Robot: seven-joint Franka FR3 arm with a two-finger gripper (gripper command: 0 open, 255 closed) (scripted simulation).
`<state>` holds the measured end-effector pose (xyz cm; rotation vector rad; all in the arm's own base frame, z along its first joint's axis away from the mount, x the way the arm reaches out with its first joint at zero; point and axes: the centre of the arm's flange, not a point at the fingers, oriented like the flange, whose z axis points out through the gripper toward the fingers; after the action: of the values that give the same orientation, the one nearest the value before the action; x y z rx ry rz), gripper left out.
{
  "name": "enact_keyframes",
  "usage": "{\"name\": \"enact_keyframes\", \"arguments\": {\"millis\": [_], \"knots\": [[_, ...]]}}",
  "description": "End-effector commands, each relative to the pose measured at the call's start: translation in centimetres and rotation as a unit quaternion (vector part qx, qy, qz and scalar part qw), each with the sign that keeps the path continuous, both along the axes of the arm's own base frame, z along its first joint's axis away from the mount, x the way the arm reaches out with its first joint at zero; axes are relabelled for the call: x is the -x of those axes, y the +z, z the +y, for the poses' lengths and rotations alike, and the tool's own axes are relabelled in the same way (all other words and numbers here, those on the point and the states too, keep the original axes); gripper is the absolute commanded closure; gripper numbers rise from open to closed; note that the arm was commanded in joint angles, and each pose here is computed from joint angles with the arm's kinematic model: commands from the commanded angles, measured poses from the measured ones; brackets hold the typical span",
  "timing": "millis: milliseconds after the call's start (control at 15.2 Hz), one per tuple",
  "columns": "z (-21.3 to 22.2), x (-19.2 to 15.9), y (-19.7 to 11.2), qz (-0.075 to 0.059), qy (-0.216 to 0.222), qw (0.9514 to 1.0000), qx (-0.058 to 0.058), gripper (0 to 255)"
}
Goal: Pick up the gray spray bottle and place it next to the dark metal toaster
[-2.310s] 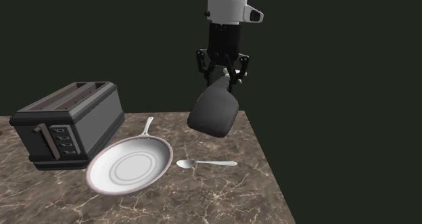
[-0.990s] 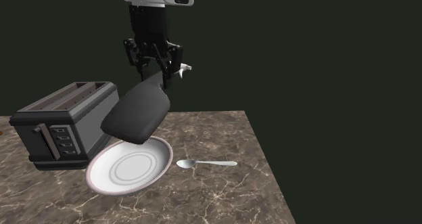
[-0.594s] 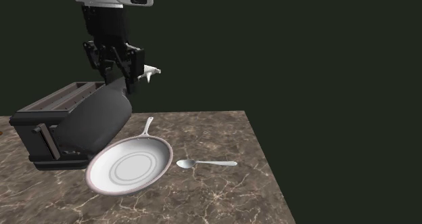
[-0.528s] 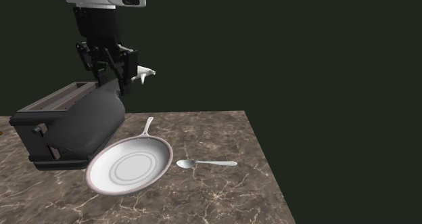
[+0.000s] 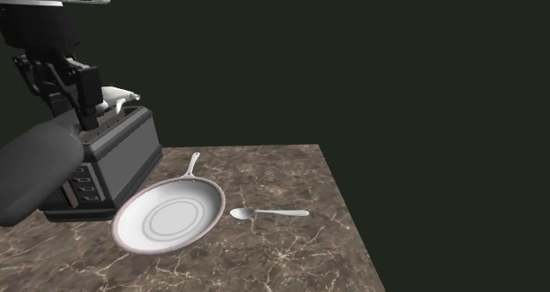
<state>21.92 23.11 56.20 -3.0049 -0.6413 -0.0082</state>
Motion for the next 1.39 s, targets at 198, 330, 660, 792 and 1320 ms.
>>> {"name": "enact_keyframes", "arguments": {"millis": [198,330,660,792,1320], "knots": [[3.0,5.8,-0.1,0.0,-0.001,1.0,0.0,255],[4.2,8.2,-0.1,0.0,-0.001,1.0,0.0,255],[7.1,14.1,-0.1,0.0,-0.001,1.0,0.0,255],[8.3,16.5,-0.1,0.0,-0.001,1.0,0.0,255],[10.0,20.1,-2.7,0.0,-0.001,1.0,0.0,255]]}}
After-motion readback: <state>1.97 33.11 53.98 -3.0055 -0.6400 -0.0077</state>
